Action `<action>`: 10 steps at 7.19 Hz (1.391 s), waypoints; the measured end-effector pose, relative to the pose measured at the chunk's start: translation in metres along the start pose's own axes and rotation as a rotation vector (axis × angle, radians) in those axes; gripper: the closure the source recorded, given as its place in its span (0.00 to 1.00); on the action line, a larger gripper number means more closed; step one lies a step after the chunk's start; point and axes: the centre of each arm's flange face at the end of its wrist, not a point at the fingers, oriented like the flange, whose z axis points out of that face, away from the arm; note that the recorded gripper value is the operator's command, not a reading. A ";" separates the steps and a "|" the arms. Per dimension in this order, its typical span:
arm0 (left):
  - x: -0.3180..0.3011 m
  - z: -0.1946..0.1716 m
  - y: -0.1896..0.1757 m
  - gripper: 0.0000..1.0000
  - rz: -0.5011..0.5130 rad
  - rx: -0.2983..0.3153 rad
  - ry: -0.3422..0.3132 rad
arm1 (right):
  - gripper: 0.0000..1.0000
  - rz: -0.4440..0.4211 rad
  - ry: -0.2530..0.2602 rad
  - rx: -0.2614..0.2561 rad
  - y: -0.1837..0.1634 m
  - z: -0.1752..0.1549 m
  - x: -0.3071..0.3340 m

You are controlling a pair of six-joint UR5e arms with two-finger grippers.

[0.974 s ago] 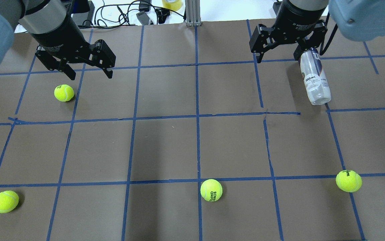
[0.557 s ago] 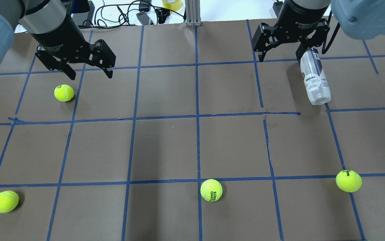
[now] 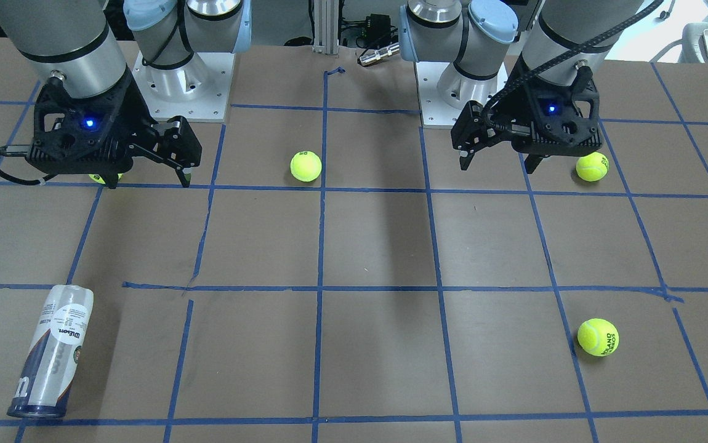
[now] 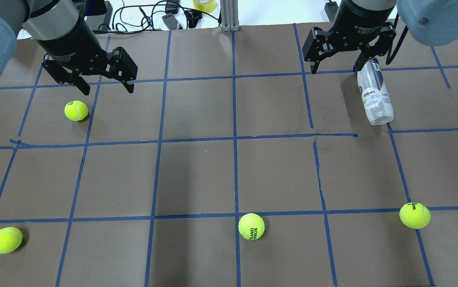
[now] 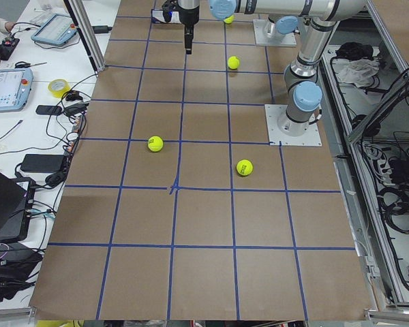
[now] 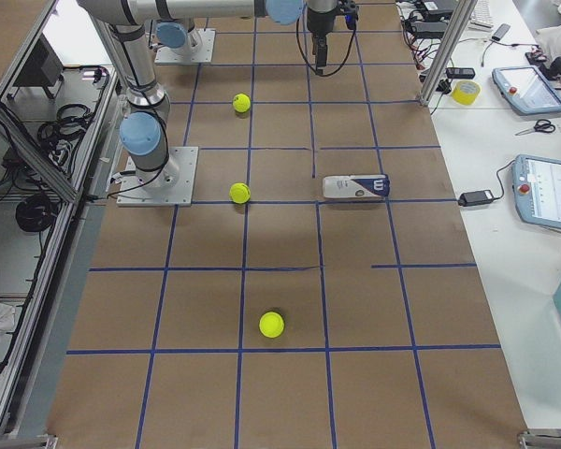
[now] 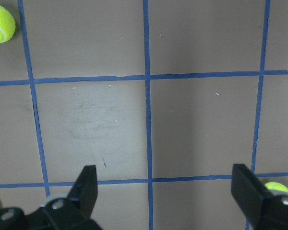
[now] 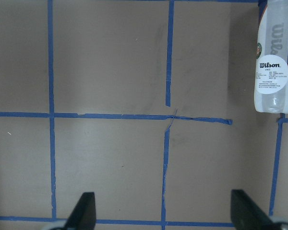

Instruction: Lift up tennis ball bucket

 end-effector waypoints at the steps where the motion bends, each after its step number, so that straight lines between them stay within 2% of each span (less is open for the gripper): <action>1: 0.000 0.000 0.000 0.00 0.000 0.001 0.000 | 0.00 -0.003 -0.002 0.001 0.000 0.002 -0.001; 4: -0.004 -0.001 0.000 0.00 -0.008 0.002 -0.005 | 0.00 -0.014 -0.011 0.022 -0.002 0.005 -0.002; 6: -0.004 -0.001 -0.001 0.00 -0.007 0.001 -0.006 | 0.00 -0.009 -0.003 0.015 -0.011 0.013 0.002; 8: -0.002 0.000 0.000 0.00 -0.003 0.001 -0.005 | 0.00 0.044 0.002 -0.016 -0.057 0.051 0.050; 10: -0.002 0.000 0.000 0.00 -0.002 0.001 -0.005 | 0.00 0.022 0.008 -0.045 -0.112 0.115 0.124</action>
